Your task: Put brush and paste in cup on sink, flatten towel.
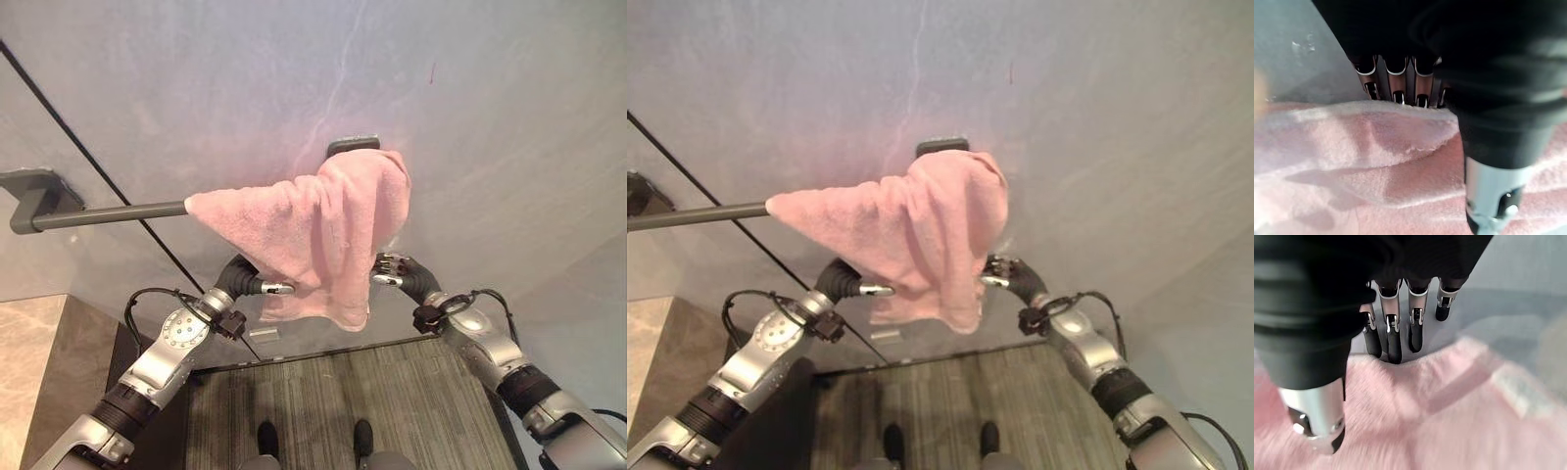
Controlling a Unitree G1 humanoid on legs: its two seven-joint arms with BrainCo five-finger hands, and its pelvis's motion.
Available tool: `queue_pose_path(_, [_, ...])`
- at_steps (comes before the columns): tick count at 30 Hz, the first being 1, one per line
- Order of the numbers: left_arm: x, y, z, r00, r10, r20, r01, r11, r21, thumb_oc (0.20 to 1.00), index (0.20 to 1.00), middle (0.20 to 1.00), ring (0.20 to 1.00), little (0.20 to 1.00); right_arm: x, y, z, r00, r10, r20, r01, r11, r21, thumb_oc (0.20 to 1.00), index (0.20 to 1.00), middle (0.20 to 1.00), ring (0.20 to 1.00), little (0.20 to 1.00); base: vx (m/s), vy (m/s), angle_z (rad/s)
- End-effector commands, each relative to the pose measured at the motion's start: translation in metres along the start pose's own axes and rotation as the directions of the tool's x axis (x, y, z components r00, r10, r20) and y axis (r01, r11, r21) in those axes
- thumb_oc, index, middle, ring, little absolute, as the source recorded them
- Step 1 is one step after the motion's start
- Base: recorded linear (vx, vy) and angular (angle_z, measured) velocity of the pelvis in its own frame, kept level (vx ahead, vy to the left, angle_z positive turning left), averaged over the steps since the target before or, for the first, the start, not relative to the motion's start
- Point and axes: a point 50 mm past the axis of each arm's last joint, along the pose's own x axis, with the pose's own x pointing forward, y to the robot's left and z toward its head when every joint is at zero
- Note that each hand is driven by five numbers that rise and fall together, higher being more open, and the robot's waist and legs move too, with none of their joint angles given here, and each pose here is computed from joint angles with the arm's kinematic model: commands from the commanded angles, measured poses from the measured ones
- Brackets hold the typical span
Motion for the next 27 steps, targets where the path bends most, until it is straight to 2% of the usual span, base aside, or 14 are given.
queue_pose_path(1, [0.016, 0.015, 0.026, 0.994, 0.031, 0.109, -0.04, 0.995, 0.086, 1.0, 1.0, 1.0, 1.0, 1.0, 0.044, 0.059, 0.133, 0.855, 0.22, 0.469, -0.207, 0.975, -0.079, 0.416, 0.416, 0.416, 0.416, 0.416, -0.04, 0.034, 0.01])
queue_pose_path(2, [0.015, 0.016, 0.024, 0.994, 0.039, 0.099, -0.048, 0.995, 0.088, 0.875, 0.875, 0.875, 0.875, 0.875, 0.043, 0.057, 0.135, 0.854, 0.206, 0.478, -0.199, 0.978, -0.066, 0.2, 0.2, 0.2, 0.2, 0.2, -0.05, 0.043, 0.01])
queue_pose_path(3, [0.014, 0.017, 0.024, 0.994, 0.041, 0.097, -0.049, 0.995, 0.089, 0.216, 0.216, 0.216, 0.216, 0.216, 0.042, 0.056, 0.137, 0.848, 0.203, 0.489, -0.199, 0.978, -0.062, 0.2, 0.2, 0.2, 0.2, 0.2, -0.05, 0.053, 0.02])
queue_pose_path(6, [0.011, 0.018, 0.021, 0.995, 0.054, 0.086, -0.063, 0.993, 0.097, 0.2, 0.2, 0.2, 0.2, 0.2, 0.037, 0.056, 0.14, 0.837, 0.191, 0.512, -0.18, 0.981, -0.072, 0.2, 0.2, 0.2, 0.2, 0.2, -0.04, 0.06, 0.09])
queue_pose_path(10, [-0.004, 0.027, 0.024, 0.991, 0.096, 0.096, -0.109, 0.984, 0.139, 0.2, 0.2, 0.2, 0.2, 0.2, 0.01, 0.045, 0.149, 0.785, 0.147, 0.602, -0.113, 0.989, -0.094, 0.2, 0.2, 0.2, 0.2, 0.2, -0.04, 0.098, 0.15])
queue_pose_path(17, [-0.026, 0.037, 0.035, 0.983, 0.136, 0.126, -0.158, 0.971, 0.182, 0.2, 0.2, 0.2, 0.2, 0.2, -0.024, 0.051, 0.145, 0.719, 0.173, 0.673, -0.167, 0.983, -0.074, 0.2, 0.2, 0.2, 0.2, 0.2, -0.03, 0.088, 0.03])
queue_pose_path(23, [-0.029, 0.034, 0.065, 0.96, 0.108, 0.26, -0.16, 0.969, 0.187, 0.2, 0.2, 0.2, 0.2, 0.2, -0.052, 0.06, 0.16, 0.636, 0.245, 0.732, -0.125, 0.968, -0.216, 0.2, 0.2, 0.2, 0.2, 0.2, -0.02, 0.048, 0.07])
queue_pose_path(24, [-0.031, 0.031, 0.075, 0.947, 0.096, 0.308, -0.154, 0.974, 0.168, 0.2, 0.2, 0.2, 0.2, 0.2, -0.064, 0.063, 0.166, 0.603, 0.29, 0.743, -0.11, 0.953, -0.282, 0.2, 0.2, 0.2, 0.2, 0.2, 0.01, 0.013, 0.06])
queue_pose_path(27, [-0.033, 0.027, 0.083, 0.932, 0.09, 0.35, -0.146, 0.98, 0.136, 0.2, 0.2, 0.2, 0.2, 0.2, -0.072, 0.069, 0.166, 0.587, 0.329, 0.74, -0.131, 0.94, -0.314, 0.2, 0.2, 0.2, 0.2, 0.2, 0.01, 0.0, -0.01])
